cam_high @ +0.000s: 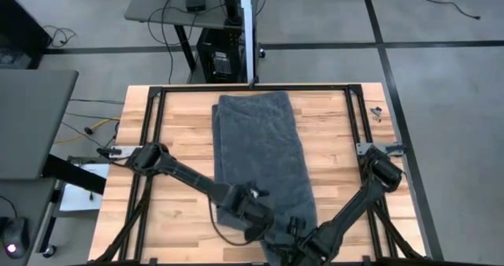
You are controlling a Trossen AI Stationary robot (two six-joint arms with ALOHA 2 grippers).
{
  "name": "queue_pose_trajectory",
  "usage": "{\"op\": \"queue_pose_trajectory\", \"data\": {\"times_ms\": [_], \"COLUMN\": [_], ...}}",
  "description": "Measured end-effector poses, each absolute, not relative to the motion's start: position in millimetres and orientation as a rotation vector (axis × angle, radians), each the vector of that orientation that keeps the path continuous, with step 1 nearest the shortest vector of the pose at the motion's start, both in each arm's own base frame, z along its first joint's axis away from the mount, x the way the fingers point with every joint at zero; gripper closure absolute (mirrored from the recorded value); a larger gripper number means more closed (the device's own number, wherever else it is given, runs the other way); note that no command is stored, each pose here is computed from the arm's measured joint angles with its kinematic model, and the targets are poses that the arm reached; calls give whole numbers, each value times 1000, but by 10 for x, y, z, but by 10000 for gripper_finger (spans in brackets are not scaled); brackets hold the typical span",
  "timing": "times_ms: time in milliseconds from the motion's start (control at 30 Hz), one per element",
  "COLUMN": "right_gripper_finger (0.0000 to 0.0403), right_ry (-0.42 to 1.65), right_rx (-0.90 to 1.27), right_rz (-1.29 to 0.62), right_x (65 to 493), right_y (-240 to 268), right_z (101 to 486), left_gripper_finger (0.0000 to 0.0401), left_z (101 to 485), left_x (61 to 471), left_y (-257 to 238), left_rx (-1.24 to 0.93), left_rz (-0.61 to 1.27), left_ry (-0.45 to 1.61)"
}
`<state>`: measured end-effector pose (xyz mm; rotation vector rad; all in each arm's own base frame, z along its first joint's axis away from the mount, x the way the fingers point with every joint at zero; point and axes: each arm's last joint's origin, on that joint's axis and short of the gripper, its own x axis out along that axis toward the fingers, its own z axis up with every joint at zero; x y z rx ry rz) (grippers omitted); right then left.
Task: Roll towel
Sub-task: Fold the black towel
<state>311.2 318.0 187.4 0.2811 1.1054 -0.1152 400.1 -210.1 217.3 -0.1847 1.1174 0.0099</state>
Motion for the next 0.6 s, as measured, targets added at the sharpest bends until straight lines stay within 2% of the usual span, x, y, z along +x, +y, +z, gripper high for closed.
{"op": "queue_pose_trajectory", "data": {"times_ms": [200, 367, 500, 600], "right_gripper_finger": [145, 145, 145, 145], "right_ry": [1089, 1092, 1104, 1103], "right_rx": [318, 279, 248, 230], "right_rz": [-111, -88, -103, -125], "right_x": [3093, 3086, 3088, 3095], "right_y": [3216, 3211, 3083, 2967], "right_z": [1911, 1924, 2057, 2174], "left_gripper_finger": [401, 401, 401, 401], "left_z": [2076, 2103, 2348, 2682], "left_x": [3747, 3609, 3565, 3540], "left_y": [-2665, -2865, -2848, -2709], "left_rx": [-303, -350, -318, -180], "left_rz": [-92, -109, -87, 31], "left_ry": [1052, 1069, 1138, 1062]}}
